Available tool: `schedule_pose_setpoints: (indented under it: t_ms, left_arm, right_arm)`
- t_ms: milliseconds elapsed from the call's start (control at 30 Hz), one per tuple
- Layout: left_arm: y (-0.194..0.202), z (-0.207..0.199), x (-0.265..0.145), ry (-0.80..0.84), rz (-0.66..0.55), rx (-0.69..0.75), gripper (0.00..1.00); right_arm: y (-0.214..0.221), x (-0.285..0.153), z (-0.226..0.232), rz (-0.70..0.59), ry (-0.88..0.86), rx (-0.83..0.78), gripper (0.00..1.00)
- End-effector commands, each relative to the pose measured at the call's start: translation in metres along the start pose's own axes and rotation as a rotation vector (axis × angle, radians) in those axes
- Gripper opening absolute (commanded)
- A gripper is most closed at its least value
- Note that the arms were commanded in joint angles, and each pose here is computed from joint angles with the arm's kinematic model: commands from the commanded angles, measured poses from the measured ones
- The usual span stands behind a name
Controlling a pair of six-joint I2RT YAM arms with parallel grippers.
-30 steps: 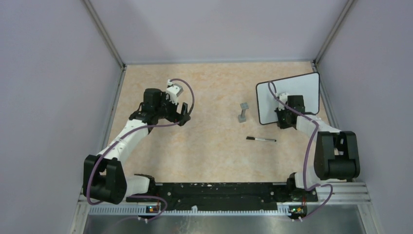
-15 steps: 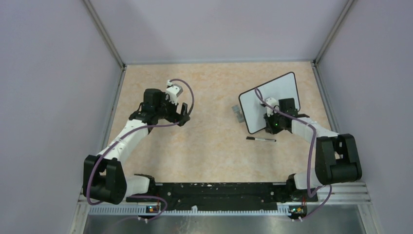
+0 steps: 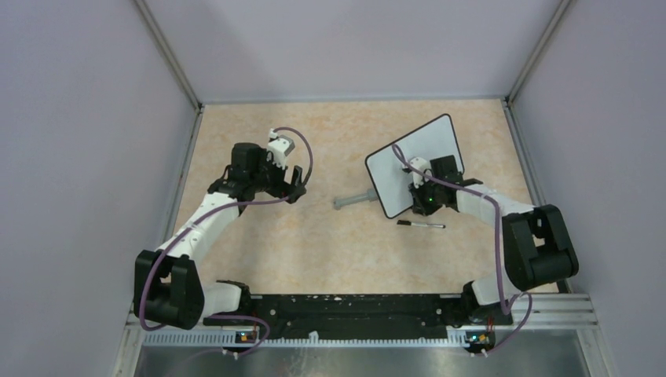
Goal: Write a sentence on the whiteboard
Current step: Move the whiteboard to the center of the board.
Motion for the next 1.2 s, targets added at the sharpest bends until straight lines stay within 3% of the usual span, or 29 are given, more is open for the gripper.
schedule_pose_setpoints:
  t_ms: [0, 267, 600, 833, 1067, 1167]
  left_arm:
    - [-0.02, 0.0, -0.011, -0.039, -0.043, 0.002, 0.99]
    - [-0.029, 0.004, -0.014, -0.073, -0.055, -0.01, 0.99]
    - [-0.045, 0.028, -0.021, -0.236, -0.054, -0.054, 0.99]
    - [-0.053, 0.053, -0.025, -0.363, -0.038, -0.104, 0.99]
    - [-0.061, 0.081, -0.033, -0.383, -0.034, -0.225, 0.99]
    - [-0.058, 0.089, -0.032, -0.368, -0.023, -0.25, 0.99]
  right_arm:
    - [-0.023, 0.007, 0.027, -0.045, -0.11, -0.047, 0.0]
    - [-0.039, 0.022, 0.062, -0.018, -0.165, -0.062, 0.0]
    - [-0.057, 0.029, 0.11, -0.02, -0.212, -0.07, 0.0]
    - [-0.05, 0.031, 0.148, 0.004, -0.257, -0.114, 0.0]
    - [-0.04, 0.028, 0.184, 0.027, -0.331, -0.177, 0.0]
    - [-0.037, 0.022, 0.195, 0.027, -0.363, -0.2, 0.07]
Point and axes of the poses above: each gripper's point midway between its finger pads, its own x axis out along the fingers, its own z axis along the line the jaws close on, y = z × x, the point moved 4 cm from there along -x, back along the fingers, and after that the axes turned 3 degrees about -x, right-handed, at the moved point
